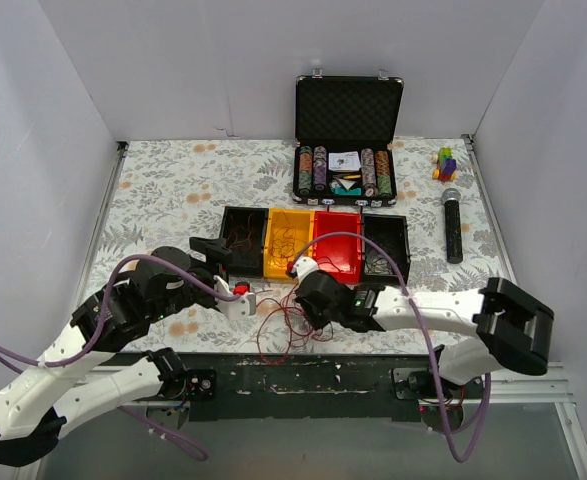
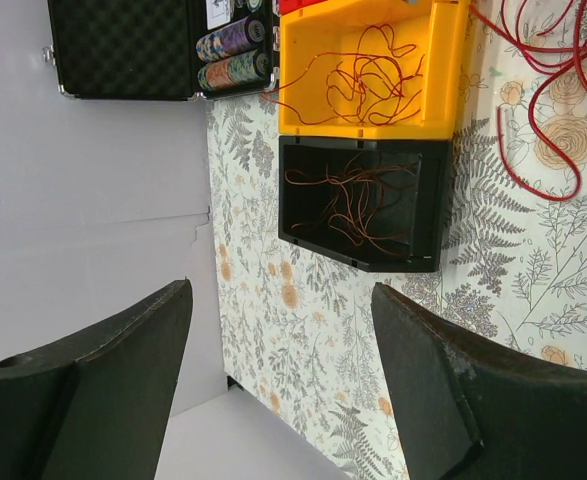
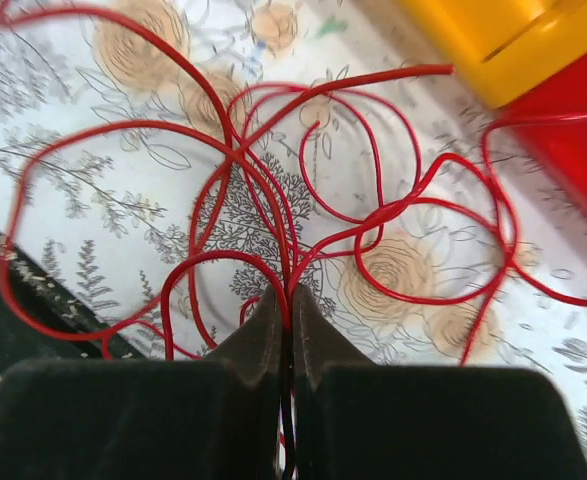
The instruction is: Untangle the cables
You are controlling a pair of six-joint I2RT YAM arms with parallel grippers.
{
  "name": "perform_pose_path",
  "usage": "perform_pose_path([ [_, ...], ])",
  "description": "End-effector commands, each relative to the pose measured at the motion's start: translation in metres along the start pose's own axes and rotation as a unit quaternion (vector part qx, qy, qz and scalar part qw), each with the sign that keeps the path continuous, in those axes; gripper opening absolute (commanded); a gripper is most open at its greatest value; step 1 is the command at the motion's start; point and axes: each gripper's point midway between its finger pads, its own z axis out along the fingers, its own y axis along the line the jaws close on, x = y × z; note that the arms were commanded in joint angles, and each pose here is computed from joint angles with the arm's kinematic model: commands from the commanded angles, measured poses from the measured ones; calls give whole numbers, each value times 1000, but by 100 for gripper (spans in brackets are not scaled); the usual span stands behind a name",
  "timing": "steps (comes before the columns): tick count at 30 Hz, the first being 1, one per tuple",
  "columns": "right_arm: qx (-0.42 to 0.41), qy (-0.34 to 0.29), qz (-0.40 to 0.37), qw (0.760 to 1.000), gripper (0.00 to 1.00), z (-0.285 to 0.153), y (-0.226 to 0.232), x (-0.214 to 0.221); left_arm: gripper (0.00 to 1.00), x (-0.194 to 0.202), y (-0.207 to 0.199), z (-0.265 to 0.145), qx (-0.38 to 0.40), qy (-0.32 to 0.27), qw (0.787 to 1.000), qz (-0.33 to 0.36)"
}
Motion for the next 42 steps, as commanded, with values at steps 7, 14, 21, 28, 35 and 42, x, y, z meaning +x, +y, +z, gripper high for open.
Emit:
perform_pose_path([
  [7, -12, -296, -33, 955, 1, -160, 8, -174, 72, -2, 5, -3, -14, -7, 1000, -6],
  [14, -6, -375, -42, 926, 1, -238, 2, -221, 72, -5, 6, -5, -17, -16, 1000, -15],
  [21, 4, -438, -46, 898, 1, -297, -4, -253, 72, -6, 7, -7, -19, -19, 999, -20],
  [28, 26, -450, -38, 892, 1, -317, -13, -266, 72, -6, 9, -8, -24, -20, 999, -23],
  [35, 62, -423, -38, 903, 1, -288, -24, -254, 72, -5, 9, -10, -25, -19, 999, -24],
  [42, 90, -395, -19, 914, 1, -252, -56, -249, 72, -4, 11, -11, -28, -17, 999, -23],
])
